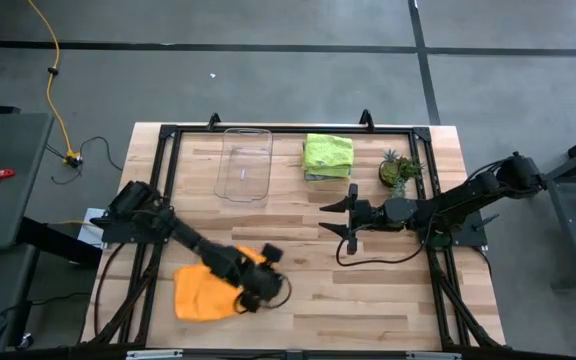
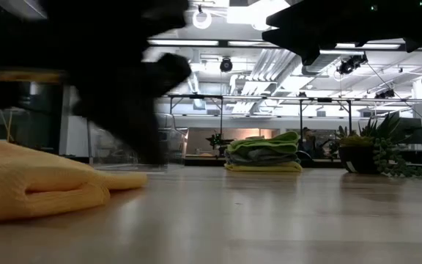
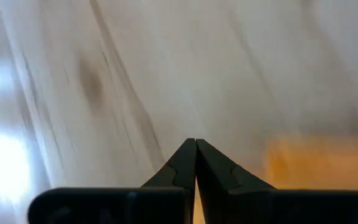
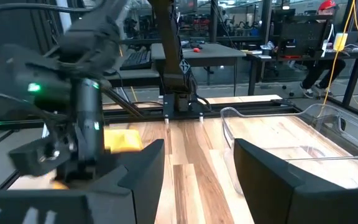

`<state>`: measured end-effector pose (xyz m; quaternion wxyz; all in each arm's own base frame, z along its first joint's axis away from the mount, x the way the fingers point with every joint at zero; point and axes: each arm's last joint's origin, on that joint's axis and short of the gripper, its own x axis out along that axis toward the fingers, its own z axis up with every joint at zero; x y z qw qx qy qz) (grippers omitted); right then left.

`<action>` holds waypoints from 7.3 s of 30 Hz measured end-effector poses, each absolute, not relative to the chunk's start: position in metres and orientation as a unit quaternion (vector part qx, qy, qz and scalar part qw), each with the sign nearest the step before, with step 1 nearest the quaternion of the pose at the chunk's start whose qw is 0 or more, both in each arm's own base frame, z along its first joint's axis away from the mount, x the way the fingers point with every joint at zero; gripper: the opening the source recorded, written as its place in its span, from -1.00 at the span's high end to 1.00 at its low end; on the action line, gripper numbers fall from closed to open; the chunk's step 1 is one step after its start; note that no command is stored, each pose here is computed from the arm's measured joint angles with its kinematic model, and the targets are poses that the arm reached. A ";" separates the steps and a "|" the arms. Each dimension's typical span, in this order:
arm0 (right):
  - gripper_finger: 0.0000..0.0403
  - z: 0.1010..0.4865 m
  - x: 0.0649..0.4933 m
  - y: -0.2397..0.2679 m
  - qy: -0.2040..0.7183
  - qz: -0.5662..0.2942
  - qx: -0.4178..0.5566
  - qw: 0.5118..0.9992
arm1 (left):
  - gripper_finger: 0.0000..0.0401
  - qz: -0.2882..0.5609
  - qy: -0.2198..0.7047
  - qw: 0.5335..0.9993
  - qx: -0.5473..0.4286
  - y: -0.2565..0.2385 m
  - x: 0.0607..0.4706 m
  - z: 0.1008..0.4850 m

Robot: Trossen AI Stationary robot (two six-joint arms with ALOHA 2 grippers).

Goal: Fold microfiber towels
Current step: Fold the orange microfiber cloth

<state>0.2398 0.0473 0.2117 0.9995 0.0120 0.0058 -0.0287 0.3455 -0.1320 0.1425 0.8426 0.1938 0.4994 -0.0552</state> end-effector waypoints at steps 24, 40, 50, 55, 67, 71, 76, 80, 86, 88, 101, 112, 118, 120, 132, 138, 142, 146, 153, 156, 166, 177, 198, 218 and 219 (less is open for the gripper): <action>0.09 0.208 0.240 0.047 0.024 -0.029 0.038 0.999 | 1.00 -0.048 0.602 0.789 0.118 -0.139 0.274 0.193; 0.09 0.207 0.240 0.047 0.026 -0.031 0.047 0.998 | 1.00 0.027 0.672 0.739 0.038 -0.170 0.230 0.145; 0.09 0.207 0.240 0.047 0.026 -0.031 0.045 0.998 | 1.00 -0.047 0.592 0.804 0.021 -0.148 0.285 0.130; 0.09 0.207 0.240 0.046 0.027 -0.033 0.049 0.998 | 1.00 -0.073 0.487 0.870 0.016 -0.132 0.319 0.135; 0.09 0.205 0.240 0.046 0.040 -0.034 0.046 0.998 | 1.00 -0.049 0.458 0.887 0.042 -0.116 0.313 0.205; 0.09 0.204 0.240 0.046 0.046 -0.034 0.043 0.997 | 1.00 -0.031 0.474 0.880 -0.001 -0.130 0.275 0.226; 0.09 0.204 0.240 0.046 0.044 -0.034 0.044 0.997 | 0.94 0.004 0.491 0.868 -0.074 -0.157 0.225 0.217; 0.09 0.205 0.240 0.046 0.040 -0.034 0.050 0.997 | 0.75 0.032 0.520 0.844 -0.126 -0.175 0.194 0.194; 0.09 0.206 0.240 0.046 0.034 -0.035 0.056 0.997 | 0.28 0.082 0.513 0.842 -0.142 -0.182 0.172 0.168; 0.09 0.206 0.240 0.046 0.032 -0.035 0.054 0.997 | 0.13 0.094 0.506 0.847 -0.135 -0.178 0.170 0.162; 0.09 0.205 0.240 0.042 0.036 -0.053 0.046 0.997 | -0.09 0.058 0.513 0.850 -0.105 -0.158 0.168 0.130; 0.09 0.205 0.240 0.042 0.035 -0.053 0.047 0.997 | -0.10 0.050 0.506 0.851 -0.132 -0.161 0.172 0.129; 0.09 0.205 0.240 0.042 0.035 -0.053 0.047 0.997 | -0.10 0.072 0.522 0.839 -0.136 -0.159 0.177 0.118; 0.09 0.205 0.240 0.042 0.035 -0.053 0.047 0.997 | -0.10 0.075 0.523 0.838 -0.135 -0.159 0.177 0.117; 0.09 0.205 0.240 0.042 0.035 -0.053 0.047 0.997 | 0.60 0.090 0.511 0.843 -0.144 -0.157 0.177 0.119; 0.09 0.205 0.240 0.042 0.035 -0.053 0.047 0.997 | 0.95 0.090 0.517 0.835 -0.163 -0.156 0.180 0.119; 0.09 0.205 0.240 0.042 0.035 -0.053 0.047 0.997 | 0.99 0.110 0.561 0.811 -0.125 -0.145 0.181 0.132; 0.09 0.206 0.240 0.042 0.032 -0.053 0.047 0.997 | 0.99 0.150 0.565 0.810 -0.057 -0.126 0.188 0.167; 0.09 0.206 0.240 0.042 0.032 -0.056 0.043 0.997 | 1.00 0.206 0.513 0.832 0.042 -0.081 0.216 0.240; 0.09 0.206 0.240 0.042 0.033 -0.057 0.043 0.997 | 1.00 0.215 0.472 0.852 0.068 -0.066 0.234 0.272; 0.09 0.201 0.240 0.042 0.057 -0.059 0.036 0.996 | 1.00 0.125 0.417 0.887 0.153 -0.124 0.242 0.270; 0.09 0.203 0.240 0.042 0.047 -0.059 0.049 0.996 | 1.00 0.052 0.419 0.894 0.147 -0.224 0.209 0.147; 0.09 0.152 0.279 0.067 0.239 -0.001 0.013 0.971 | 1.00 0.139 0.419 0.887 0.133 -0.226 0.195 0.120; 0.09 0.127 0.337 0.079 0.360 -0.024 -0.141 0.922 | 1.00 0.138 0.420 0.891 0.101 -0.224 0.204 0.121; 0.09 0.127 0.337 0.079 0.360 -0.025 -0.138 0.922 | 1.00 0.138 0.420 0.891 0.100 -0.224 0.204 0.121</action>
